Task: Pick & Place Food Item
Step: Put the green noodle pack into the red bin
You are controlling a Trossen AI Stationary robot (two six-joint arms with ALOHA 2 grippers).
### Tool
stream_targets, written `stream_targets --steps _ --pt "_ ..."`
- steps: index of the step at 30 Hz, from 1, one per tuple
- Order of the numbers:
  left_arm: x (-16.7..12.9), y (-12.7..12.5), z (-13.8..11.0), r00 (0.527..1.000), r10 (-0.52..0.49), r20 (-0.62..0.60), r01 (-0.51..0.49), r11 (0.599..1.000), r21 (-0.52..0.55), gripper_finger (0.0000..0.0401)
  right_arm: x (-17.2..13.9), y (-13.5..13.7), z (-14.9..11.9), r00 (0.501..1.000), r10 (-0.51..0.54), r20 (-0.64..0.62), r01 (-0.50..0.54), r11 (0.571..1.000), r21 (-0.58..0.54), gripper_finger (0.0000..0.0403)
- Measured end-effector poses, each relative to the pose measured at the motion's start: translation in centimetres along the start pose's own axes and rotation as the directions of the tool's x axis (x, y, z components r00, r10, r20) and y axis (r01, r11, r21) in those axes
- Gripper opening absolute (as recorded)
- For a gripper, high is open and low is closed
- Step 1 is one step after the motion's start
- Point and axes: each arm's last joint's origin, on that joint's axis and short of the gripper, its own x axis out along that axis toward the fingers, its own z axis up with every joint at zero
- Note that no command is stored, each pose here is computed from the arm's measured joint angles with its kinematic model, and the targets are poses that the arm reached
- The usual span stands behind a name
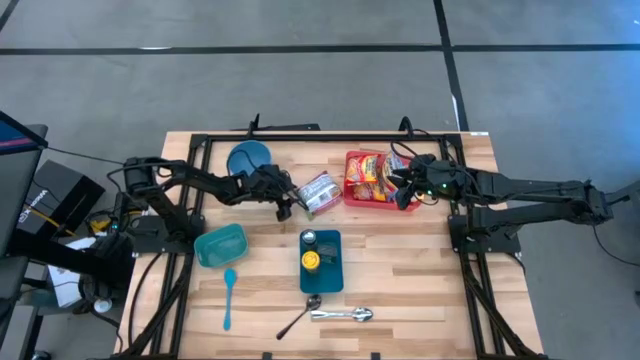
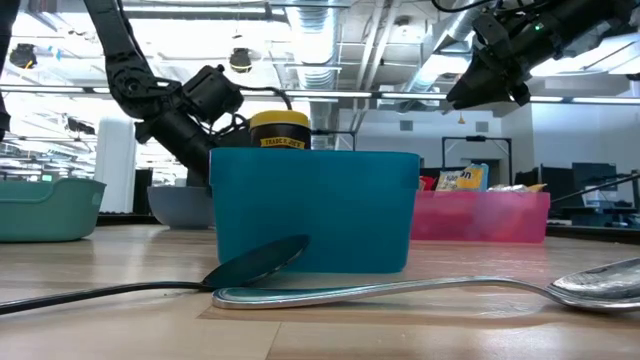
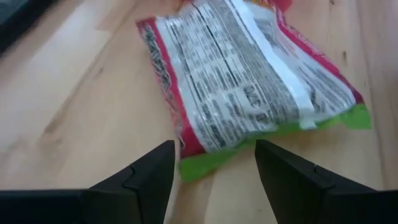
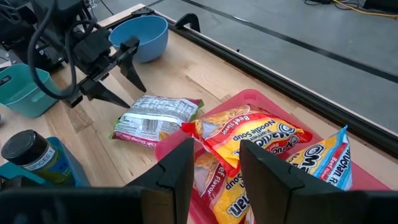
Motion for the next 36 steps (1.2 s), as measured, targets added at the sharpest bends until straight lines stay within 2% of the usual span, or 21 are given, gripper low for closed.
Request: stream_targets --steps 11,22,28,36 --pt "0.4 -0.2 -0.4 1.000 -0.013 -0.018 0.013 1.000 -0.010 0.0215 0.0 0.0 0.0 1.000 0.000 0.001 0.000 1.000 0.000 0.0123" --pt "1.4 -0.1 -0.7 1.000 -0.002 0.020 0.003 1.000 -0.014 0.0212 0.0 0.0 0.0 1.000 0.001 0.000 -0.001 1.000 0.000 0.0123" --pt "1.4 -0.1 -0.8 1.000 -0.003 0.011 0.003 1.000 -0.014 0.0182 0.0 0.0 0.0 1.000 0.001 0.000 -0.001 1.000 0.000 0.0123" --pt "1.4 -0.2 -0.8 1.000 -0.003 0.007 0.004 1.000 -0.022 0.0116 0.0 0.0 0.0 1.000 0.001 0.000 -0.001 1.000 0.000 0.0123"
